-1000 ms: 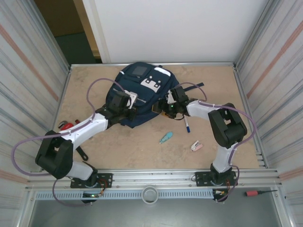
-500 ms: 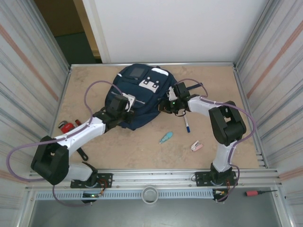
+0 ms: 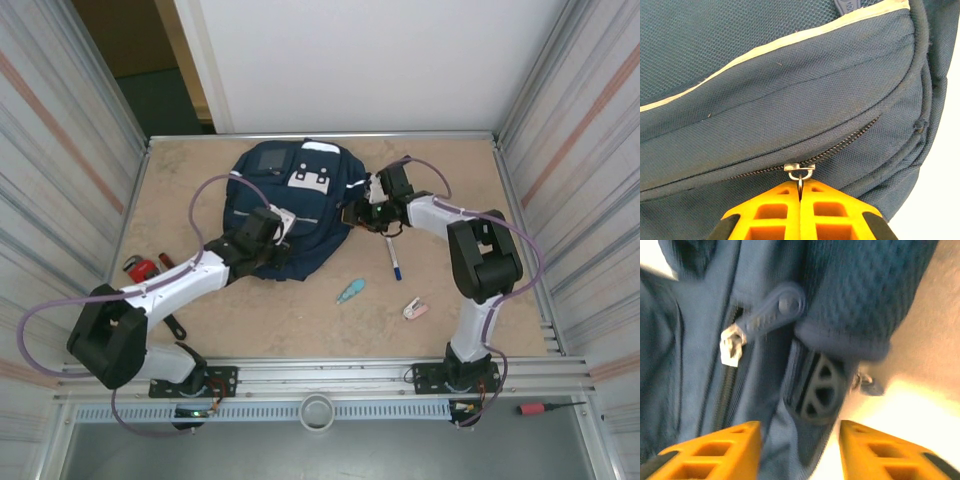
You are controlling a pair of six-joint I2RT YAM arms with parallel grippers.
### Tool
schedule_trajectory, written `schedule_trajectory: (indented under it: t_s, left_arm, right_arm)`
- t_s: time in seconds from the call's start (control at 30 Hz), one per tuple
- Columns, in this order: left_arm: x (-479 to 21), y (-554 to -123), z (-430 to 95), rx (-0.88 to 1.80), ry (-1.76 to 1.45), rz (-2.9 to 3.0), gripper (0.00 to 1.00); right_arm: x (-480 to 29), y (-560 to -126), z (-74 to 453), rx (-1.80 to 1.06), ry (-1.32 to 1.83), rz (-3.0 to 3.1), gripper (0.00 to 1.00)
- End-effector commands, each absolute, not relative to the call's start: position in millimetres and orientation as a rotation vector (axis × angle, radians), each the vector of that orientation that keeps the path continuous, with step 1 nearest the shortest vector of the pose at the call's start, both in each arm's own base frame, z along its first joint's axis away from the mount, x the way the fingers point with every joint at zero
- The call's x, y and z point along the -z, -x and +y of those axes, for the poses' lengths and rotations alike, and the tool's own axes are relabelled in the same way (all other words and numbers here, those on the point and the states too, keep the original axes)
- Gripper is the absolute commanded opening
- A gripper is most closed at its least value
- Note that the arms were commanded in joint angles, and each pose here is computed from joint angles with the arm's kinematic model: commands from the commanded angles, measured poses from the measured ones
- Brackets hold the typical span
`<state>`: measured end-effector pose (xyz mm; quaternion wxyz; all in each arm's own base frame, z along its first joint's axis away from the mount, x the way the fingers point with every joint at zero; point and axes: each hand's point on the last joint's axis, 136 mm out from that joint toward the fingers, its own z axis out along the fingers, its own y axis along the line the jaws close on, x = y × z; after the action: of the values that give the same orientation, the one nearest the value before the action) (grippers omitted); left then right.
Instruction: Pack the student bag
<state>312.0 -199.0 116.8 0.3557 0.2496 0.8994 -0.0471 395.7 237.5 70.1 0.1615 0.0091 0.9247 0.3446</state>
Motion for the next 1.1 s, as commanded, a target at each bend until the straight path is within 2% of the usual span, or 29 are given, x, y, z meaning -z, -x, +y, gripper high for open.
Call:
schedule_trajectory:
  t_s: [0.0, 0.1, 0.2, 0.37, 0.47, 0.6, 0.67, 0.8, 1.07]
  left_arm:
    - [-119.7, -313.6, -196.2, 0.083, -0.645, 2.33, 0.0]
    - [-118.1, -313.2, -197.5, 0.095, -0.641, 2.333, 0.0]
    - [-116.1, -314.2, -198.0, 0.096, -0.638, 2.336, 0.0]
    - [-116.7, -315.3, -198.7, 0.093, -0.642, 2.334, 0.0]
    - [-115.2, -316.1, -197.1, 0.079, -0.643, 2.337, 0.0]
    - [-112.0, -317.7, -192.7, 0.066, -0.64, 2.348, 0.0]
    - [-111.1, -318.3, -187.9, 0.056, -0.635, 2.354, 0.0]
    - [-111.6, -319.1, -179.8, 0.063, -0.638, 2.353, 0.0]
    - [-111.3, -315.2, -183.9, 0.1, -0.682, 2.345, 0.0]
  right_arm:
    - [-88.4, -384.3, 236.5, -0.939, -0.025, 2.574, 0.58]
    - [-86.2, -369.1, 245.7, -0.918, -0.019, 2.571, 0.67]
    - [-75.8, -360.1, 260.5, -0.9, -0.016, 2.577, 0.72]
    - [-59.1, -360.4, 283.8, -0.948, -0.019, 2.575, 0.72]
    - [-53.7, -363.3, 289.9, -0.964, -0.012, 2.586, 0.58]
    - [-48.4, -366.6, 281.6, -0.947, -0.018, 2.606, 0.24]
    - [-49.2, -369.1, 272.5, -0.934, -0.021, 2.61, 0.15]
    - [-53.8, -375.3, 256.7, -0.929, 0.002, 2.623, 0.07]
    - [-71.5, -403.9, 240.2, -0.906, 0.067, 2.625, 0.04]
